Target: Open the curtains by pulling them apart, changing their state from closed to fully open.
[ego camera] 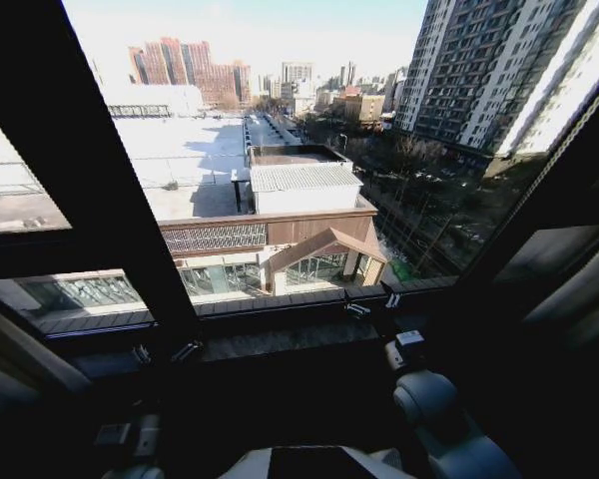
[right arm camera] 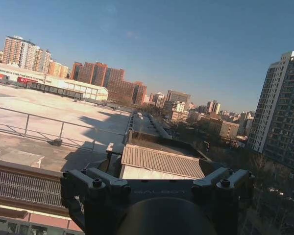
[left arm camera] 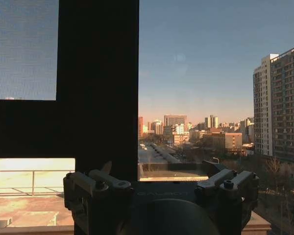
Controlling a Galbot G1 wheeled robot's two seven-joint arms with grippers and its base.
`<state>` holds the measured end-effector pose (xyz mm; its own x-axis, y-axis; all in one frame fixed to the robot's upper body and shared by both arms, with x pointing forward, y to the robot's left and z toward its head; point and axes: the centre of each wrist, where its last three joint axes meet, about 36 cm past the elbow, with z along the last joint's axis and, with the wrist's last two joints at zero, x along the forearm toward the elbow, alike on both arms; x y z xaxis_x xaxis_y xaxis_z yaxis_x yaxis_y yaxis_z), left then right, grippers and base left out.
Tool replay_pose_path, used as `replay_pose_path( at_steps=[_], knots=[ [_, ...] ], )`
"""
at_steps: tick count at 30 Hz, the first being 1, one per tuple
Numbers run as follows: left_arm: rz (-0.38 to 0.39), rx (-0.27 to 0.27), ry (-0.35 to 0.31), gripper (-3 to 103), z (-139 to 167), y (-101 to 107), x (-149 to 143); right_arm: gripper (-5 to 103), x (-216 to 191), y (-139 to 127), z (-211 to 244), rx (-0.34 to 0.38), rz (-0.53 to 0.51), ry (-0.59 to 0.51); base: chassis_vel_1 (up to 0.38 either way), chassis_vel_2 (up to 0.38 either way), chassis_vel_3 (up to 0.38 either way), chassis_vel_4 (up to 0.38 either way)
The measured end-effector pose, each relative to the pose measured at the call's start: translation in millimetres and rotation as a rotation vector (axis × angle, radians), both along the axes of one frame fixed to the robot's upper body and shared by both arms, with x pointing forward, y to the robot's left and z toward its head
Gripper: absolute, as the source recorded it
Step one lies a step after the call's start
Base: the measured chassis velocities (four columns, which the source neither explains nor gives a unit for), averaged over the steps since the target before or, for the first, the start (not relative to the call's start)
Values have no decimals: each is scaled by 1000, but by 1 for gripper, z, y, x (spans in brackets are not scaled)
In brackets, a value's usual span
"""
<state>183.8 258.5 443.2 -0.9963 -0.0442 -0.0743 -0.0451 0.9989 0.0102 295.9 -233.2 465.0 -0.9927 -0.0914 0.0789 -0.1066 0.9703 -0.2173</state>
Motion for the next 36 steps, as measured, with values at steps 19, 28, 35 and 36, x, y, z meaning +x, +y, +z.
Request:
replay_pose_path(
  at_steps=[19, 28, 35, 36],
  knots=[
    [1, 0, 7, 100, -2, 0, -1, 100, -3, 2, -2, 1, 1, 8, 352, 362, -346, -356],
    [17, 0, 8, 100, -2, -1, 0, 100, -2, 2, -1, 16, -1, -3, 346, 346, -339, -346],
    [18, 16, 13, 100, -2, -1, 1, 100, 2, 2, 0, 23, -17, -9, 171, 150, -157, -171],
    [18, 16, 13, 100, -2, -1, 1, 100, 2, 2, 0, 23, -17, -9, 0, 0, 0, 0]
  ],
)
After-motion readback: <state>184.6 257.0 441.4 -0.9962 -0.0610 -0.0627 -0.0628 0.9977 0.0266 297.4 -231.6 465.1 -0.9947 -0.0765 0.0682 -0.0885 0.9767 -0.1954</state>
